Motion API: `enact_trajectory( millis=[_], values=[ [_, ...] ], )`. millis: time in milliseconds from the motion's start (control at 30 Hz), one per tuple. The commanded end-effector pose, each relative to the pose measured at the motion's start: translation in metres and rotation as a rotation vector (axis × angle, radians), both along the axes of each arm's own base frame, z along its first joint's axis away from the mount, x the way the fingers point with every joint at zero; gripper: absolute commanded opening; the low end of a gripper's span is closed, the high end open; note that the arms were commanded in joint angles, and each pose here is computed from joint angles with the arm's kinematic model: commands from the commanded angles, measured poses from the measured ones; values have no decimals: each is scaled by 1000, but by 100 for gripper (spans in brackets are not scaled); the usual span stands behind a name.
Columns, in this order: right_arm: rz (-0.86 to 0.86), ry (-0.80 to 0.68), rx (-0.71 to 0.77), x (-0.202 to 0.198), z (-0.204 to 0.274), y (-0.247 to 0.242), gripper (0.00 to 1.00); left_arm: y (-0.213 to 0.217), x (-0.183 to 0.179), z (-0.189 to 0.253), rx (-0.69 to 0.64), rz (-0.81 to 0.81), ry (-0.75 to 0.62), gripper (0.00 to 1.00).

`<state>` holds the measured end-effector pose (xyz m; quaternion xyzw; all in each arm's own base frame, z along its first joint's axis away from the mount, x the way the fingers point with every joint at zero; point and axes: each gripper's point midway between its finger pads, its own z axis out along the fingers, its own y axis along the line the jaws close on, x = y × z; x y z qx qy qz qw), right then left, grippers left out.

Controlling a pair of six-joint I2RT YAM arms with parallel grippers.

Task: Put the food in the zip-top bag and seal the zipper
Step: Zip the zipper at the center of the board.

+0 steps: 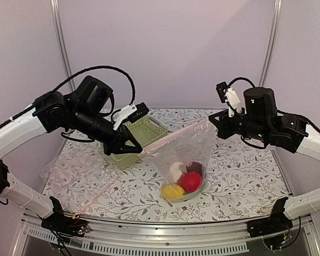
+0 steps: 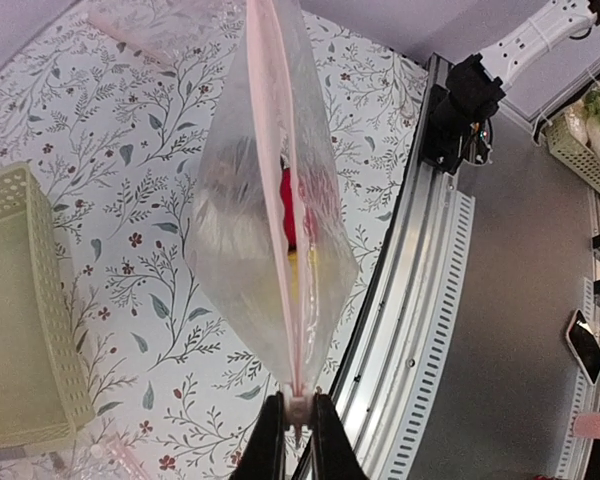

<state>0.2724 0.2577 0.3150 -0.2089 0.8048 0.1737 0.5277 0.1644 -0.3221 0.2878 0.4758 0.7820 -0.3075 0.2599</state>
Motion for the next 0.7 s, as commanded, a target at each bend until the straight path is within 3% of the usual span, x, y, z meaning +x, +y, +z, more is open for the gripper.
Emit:
enact_trajectory(
  millis=[0,33,100,167,233,333,367,667],
  values=[
    [199,17,54,-17,17,21,0,14,-7,-5,26,9,51,9],
    [279,37,72,-26,18,32,4,11,-9,-2,8,1,57,22],
    [388,68,99,-41,21,46,23,6,-9,6,-25,-3,60,50],
    [453,92,120,-51,22,54,50,4,-6,16,-55,7,50,78],
    [481,99,139,-56,25,56,72,3,-3,26,-87,24,35,97],
    [462,75,158,-58,34,49,95,6,9,41,-137,93,-2,99],
    [417,58,155,-53,37,42,98,8,15,46,-152,120,-12,100],
    [47,26,153,-10,58,-3,99,40,77,52,-184,387,-45,99]
  ],
)
